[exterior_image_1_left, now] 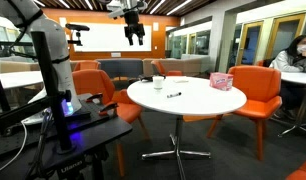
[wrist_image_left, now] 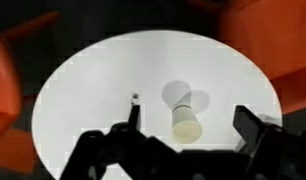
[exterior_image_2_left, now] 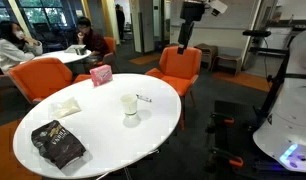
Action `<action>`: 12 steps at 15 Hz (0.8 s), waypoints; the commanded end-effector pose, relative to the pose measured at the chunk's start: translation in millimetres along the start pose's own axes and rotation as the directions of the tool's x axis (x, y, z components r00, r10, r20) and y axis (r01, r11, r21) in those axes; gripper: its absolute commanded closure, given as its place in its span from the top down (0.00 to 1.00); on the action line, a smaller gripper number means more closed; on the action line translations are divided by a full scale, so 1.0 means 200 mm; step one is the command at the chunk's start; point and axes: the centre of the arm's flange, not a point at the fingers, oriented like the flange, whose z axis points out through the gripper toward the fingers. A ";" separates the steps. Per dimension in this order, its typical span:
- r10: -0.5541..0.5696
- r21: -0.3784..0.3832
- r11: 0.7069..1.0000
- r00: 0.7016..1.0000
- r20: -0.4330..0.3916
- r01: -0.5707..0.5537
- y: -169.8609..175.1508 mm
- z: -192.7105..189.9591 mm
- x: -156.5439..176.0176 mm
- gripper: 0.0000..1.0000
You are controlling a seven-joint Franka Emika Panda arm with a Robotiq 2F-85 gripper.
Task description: Put the black marker in the mug
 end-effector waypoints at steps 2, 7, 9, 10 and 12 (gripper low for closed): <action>0.000 0.000 1.000 1.000 0.000 0.000 0.00 0.00 0.00 1.00; 0.035 0.013 0.999 0.999 0.006 -0.036 0.01 0.02 0.08 1.00; 0.060 0.017 0.998 0.998 0.019 -0.060 0.04 0.07 0.18 1.00; 0.067 0.014 0.998 0.997 0.039 -0.068 0.06 0.10 0.24 1.00; 0.080 -0.001 0.997 0.994 0.073 -0.080 0.11 0.19 0.36 1.00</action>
